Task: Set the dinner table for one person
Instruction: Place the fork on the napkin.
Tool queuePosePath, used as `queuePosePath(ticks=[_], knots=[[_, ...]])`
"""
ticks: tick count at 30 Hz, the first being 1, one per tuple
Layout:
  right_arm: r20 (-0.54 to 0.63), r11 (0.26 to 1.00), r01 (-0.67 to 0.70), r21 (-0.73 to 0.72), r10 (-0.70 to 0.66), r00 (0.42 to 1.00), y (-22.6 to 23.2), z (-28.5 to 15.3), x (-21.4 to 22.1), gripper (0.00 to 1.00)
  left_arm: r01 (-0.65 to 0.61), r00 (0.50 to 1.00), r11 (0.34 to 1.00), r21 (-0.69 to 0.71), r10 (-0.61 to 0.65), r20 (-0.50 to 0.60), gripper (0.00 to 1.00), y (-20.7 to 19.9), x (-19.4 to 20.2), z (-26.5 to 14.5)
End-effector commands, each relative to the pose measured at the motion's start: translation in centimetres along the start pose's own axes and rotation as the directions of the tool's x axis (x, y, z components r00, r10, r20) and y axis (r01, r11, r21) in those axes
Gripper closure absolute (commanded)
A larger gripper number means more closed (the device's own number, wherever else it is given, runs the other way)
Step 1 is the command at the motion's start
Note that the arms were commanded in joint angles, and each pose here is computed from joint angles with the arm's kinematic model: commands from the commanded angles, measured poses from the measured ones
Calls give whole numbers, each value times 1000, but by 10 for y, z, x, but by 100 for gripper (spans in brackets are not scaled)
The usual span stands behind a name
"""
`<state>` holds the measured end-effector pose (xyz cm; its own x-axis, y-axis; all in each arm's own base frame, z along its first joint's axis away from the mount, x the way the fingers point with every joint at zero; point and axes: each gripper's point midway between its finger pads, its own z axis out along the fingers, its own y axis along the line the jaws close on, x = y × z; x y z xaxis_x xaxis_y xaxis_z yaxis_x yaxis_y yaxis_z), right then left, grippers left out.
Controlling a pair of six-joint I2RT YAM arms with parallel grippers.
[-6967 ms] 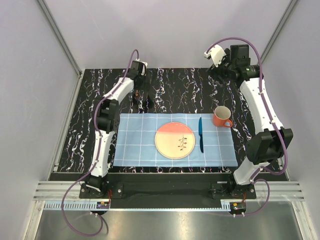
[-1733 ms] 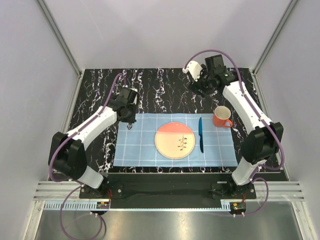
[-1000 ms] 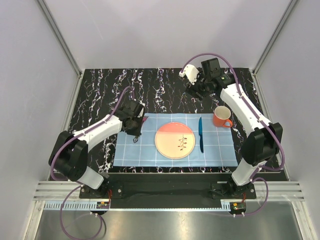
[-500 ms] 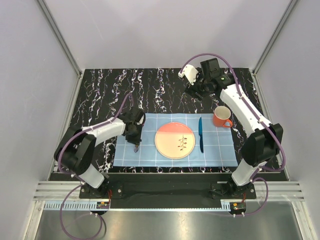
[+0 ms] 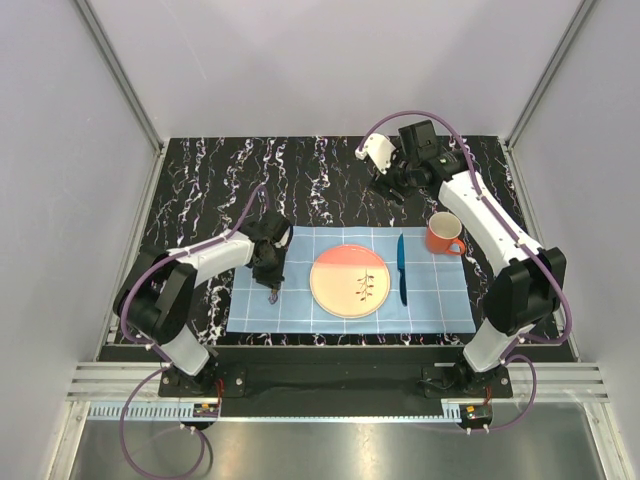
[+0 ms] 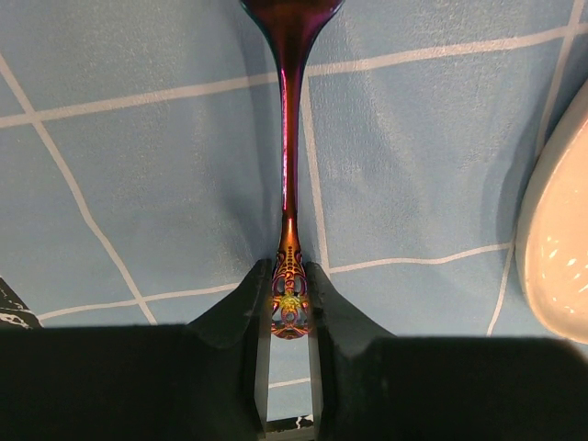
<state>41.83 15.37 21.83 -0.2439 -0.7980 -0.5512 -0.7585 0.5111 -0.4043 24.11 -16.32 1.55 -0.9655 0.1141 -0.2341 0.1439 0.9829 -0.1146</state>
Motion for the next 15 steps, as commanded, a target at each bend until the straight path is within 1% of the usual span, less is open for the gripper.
queuePosePath(ticks=[1,8,9,10,11,15], knots=[[65,998,21,64,-25,998,-10,-21,-19,17,7,999,993,115,-11,39,100,-29,-15,0],[71,997,24,69,-28,997,-12,-20,-22,17,-16,999,990,138,10,46,100,-37,-16,-4],[69,997,22,71,-27,997,-13,-20,-21,17,-20,999,990,142,13,46,98,-38,-16,-5],[66,997,25,68,-29,997,-12,-19,-21,17,-25,999,990,140,18,51,87,-38,-17,-5],[67,997,26,66,-31,997,-11,-18,-21,17,-26,998,990,135,19,54,82,-38,-19,-5],[64,998,25,63,-29,998,-10,-17,-19,16,-23,998,993,112,16,61,78,-34,-20,-6]])
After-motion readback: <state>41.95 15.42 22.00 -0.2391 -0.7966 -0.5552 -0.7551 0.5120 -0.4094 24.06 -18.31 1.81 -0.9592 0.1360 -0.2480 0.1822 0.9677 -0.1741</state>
